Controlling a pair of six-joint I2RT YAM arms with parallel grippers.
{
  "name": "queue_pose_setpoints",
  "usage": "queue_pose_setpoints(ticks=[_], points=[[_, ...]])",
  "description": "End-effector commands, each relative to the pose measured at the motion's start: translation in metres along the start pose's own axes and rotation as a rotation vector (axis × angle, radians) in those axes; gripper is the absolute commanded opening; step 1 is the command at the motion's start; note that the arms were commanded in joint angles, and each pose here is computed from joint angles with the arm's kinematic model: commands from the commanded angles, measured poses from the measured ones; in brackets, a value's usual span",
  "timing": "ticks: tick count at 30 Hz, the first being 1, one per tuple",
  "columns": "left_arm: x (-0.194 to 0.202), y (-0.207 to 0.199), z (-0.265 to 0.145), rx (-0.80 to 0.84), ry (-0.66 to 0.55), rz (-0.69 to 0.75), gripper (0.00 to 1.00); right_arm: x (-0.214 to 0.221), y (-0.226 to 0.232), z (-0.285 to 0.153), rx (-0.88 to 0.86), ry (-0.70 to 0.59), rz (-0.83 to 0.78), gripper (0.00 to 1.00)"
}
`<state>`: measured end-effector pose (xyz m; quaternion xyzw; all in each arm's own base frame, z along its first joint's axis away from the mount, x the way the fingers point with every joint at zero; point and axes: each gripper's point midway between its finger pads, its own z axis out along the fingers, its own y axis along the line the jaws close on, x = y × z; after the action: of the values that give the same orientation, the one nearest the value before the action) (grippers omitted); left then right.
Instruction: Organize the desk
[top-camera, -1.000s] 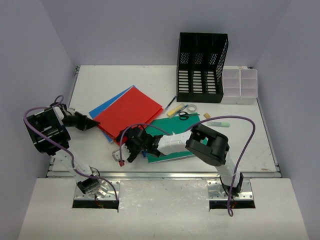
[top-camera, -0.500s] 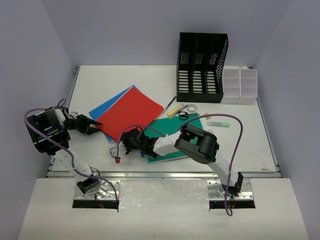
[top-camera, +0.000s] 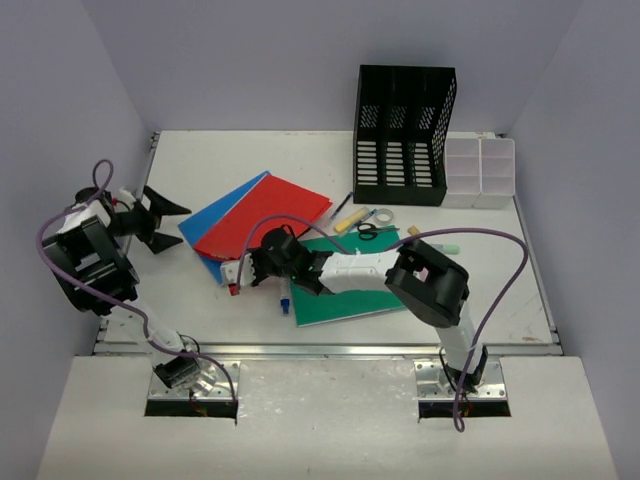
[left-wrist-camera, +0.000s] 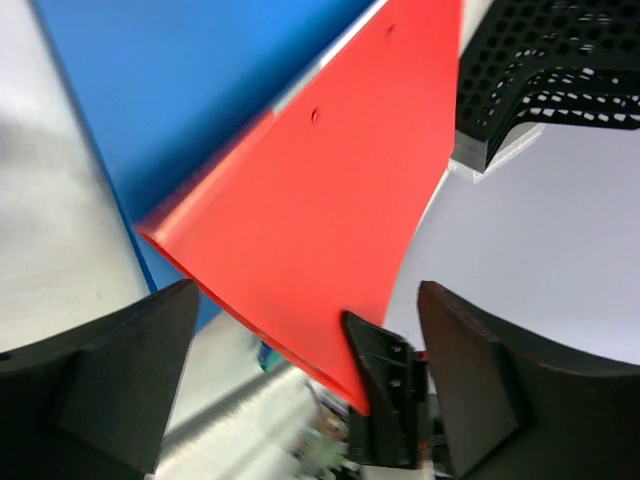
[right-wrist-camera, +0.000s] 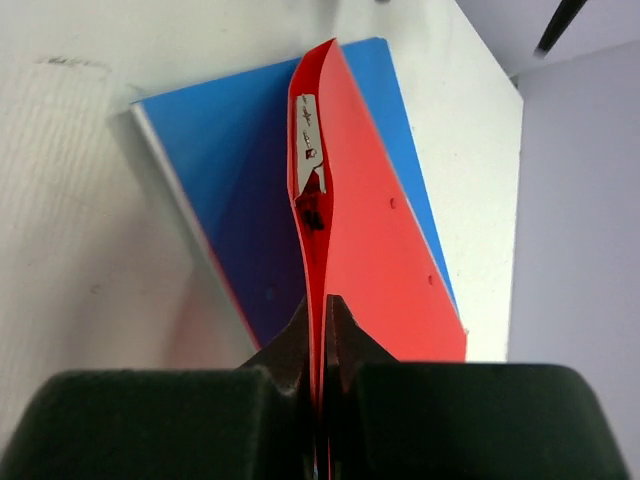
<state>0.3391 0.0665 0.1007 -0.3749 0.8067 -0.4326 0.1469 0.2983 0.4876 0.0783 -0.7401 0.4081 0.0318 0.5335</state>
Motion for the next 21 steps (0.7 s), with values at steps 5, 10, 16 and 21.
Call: queue_pose_setpoints(ticks=[5, 10, 16, 21], points=[[-0.047, -0.113, -0.103, 0.179, -0.406, 0.659, 1.00, -0.022, -0.118, -0.040, 0.064, -0.155, 0.371, 0.00], [-0.035, -0.125, -0.111, 0.220, -0.426, 0.929, 1.00, -0.030, -0.153, -0.059, 0.006, -0.252, 0.545, 0.00], [-0.015, -0.122, -0.113, 0.394, -0.420, 1.033, 0.95, -0.052, -0.167, -0.077, -0.075, -0.350, 0.597, 0.00], [-0.004, -0.118, -0.115, 0.467, -0.402, 1.110, 0.92, -0.057, -0.198, -0.095, -0.054, -0.403, 0.650, 0.00]])
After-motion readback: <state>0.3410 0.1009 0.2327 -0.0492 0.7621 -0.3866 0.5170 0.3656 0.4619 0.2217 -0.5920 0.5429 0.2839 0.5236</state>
